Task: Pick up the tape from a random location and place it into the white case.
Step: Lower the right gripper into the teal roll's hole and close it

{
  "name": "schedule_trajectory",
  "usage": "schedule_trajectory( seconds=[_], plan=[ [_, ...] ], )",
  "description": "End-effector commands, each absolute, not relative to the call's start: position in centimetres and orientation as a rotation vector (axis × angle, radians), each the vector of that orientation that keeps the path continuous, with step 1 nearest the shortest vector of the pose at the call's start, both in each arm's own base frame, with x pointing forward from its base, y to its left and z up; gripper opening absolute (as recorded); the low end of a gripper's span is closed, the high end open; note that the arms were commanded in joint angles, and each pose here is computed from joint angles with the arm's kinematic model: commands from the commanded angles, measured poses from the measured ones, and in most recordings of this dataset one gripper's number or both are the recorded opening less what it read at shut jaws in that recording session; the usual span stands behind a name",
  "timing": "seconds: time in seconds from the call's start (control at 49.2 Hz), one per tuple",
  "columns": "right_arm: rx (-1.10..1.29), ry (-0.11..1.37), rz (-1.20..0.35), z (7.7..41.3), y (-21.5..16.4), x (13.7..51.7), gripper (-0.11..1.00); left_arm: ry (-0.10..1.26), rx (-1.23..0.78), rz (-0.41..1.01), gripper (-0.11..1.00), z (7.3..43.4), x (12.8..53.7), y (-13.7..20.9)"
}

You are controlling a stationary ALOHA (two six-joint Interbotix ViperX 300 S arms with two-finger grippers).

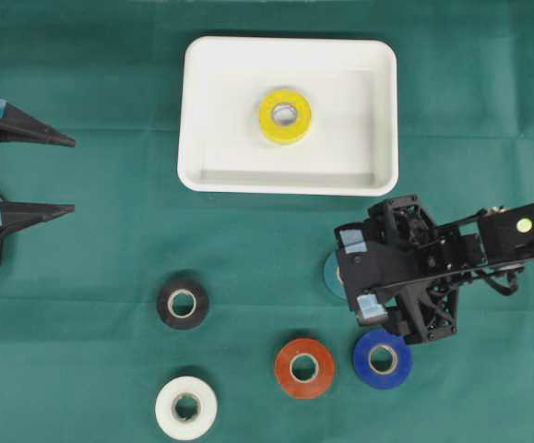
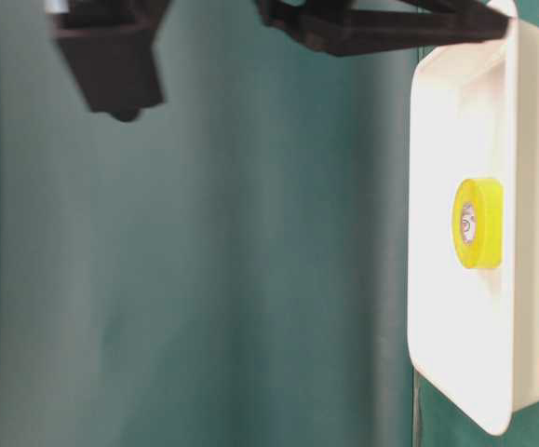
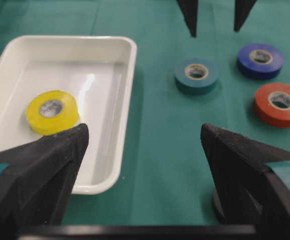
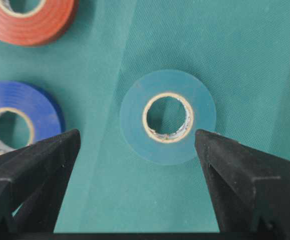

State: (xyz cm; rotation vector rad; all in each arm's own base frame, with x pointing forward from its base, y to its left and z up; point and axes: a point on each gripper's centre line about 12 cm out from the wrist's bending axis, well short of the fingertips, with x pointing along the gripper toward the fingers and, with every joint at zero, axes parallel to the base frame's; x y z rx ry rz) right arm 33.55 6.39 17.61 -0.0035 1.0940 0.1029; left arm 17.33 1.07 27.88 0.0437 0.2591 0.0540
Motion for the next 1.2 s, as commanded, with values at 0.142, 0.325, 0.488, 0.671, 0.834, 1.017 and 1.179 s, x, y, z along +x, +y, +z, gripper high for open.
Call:
schedule_trajectory(
  seconds=[0.142,0.325,0.488,0.671,0.834,1.017,1.179],
  plan=[
    [0.012,1.075,0.102,15.6,6.7,34.2,0.89,0.251,0.041,0.052,0.94,28.3,17.6,1.0],
    [0.033,1.067,0.092,13.7,6.8,34.4,0.89,0.253,0.044,0.052,0.94,28.3,17.6,1.1],
    [0.036,1.052,0.094,12.3,6.9,34.7,0.89,0.253,0.043,0.052,0.94,28.3,17.6,1.0],
    [0.034,1.072,0.092,11.2,6.9,34.8,0.89,0.253,0.044,0.052,0.94,28.3,17.6,1.1],
    [0.033,1.09,0.089,10.5,6.9,34.8,0.89,0.253,0.041,0.052,0.94,28.3,17.6,1.0],
    [0.046,1.096,0.079,10.3,6.8,34.8,0.89,0.253,0.043,0.052,0.94,28.3,17.6,1.0],
    [0.05,1.097,0.075,10.3,6.8,34.8,0.89,0.253,0.041,0.052,0.94,28.3,17.6,1.0]
  ],
)
